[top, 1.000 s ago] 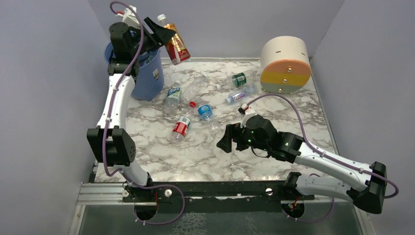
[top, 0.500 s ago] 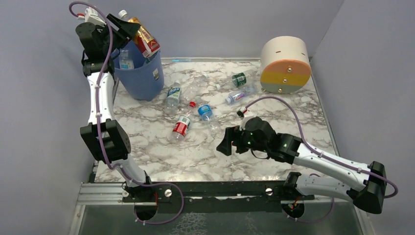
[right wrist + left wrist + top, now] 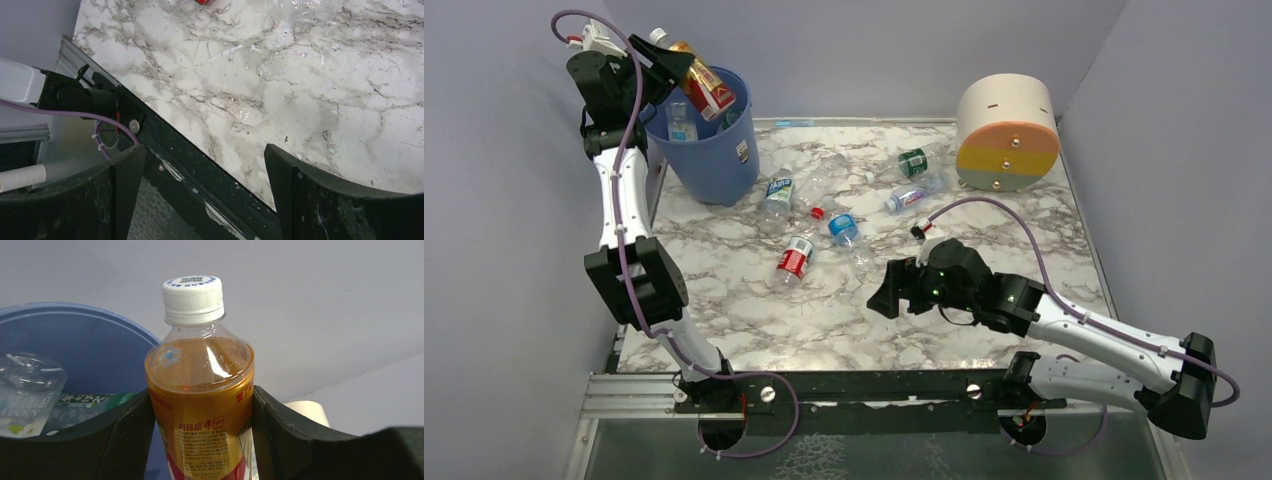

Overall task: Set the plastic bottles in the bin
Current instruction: Place the plastic bottle in the trash bin.

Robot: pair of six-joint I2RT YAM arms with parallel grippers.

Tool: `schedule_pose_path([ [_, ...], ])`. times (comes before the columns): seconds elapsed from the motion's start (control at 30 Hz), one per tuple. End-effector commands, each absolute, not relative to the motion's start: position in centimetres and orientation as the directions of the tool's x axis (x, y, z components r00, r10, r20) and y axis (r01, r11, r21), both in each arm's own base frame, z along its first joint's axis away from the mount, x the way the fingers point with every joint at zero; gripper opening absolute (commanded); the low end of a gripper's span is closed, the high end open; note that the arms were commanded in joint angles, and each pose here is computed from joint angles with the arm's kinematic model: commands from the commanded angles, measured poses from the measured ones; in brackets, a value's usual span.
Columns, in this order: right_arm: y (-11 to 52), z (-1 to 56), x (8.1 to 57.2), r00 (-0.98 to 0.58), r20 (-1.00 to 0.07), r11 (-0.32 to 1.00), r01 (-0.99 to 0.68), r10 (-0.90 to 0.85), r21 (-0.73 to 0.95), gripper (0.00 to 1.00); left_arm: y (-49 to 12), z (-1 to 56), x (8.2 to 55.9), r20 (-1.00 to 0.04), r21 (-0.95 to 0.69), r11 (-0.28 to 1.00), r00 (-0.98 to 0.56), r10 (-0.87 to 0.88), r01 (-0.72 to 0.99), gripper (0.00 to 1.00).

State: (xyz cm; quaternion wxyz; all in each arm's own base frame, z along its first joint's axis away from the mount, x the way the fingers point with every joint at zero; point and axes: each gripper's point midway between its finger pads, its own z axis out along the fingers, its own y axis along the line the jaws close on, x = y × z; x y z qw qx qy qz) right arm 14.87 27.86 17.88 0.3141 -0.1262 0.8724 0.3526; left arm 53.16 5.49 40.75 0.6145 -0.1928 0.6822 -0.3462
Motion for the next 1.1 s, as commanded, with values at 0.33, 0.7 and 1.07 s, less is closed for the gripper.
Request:
schedule_pose_path([
  [0.33,27.9,19.2,14.1,-0.784,-0.62,0.696,-0.435,0.019,0.572,0.9,8.1,37.2,54.6,-0.711,-0.698,0.713,-0.187,-0.678,0.065,0.81],
  [0.7,27.0,18.8,13.5,-0.794,-0.606,0.688,-0.41,0.054,0.598,0.94,7.0,40.0,51.7,-0.726,-0.683,0.726,-0.187,-0.662,0.081,0.99],
  [1.07,28.5,17.7,13.6,-0.805,-0.592,0.699,-0.45,-0.047,0.556,0.99,0.6,43.0,40.4,-0.724,-0.69,0.689,-0.243,-0.646,0.223,0.99],
])
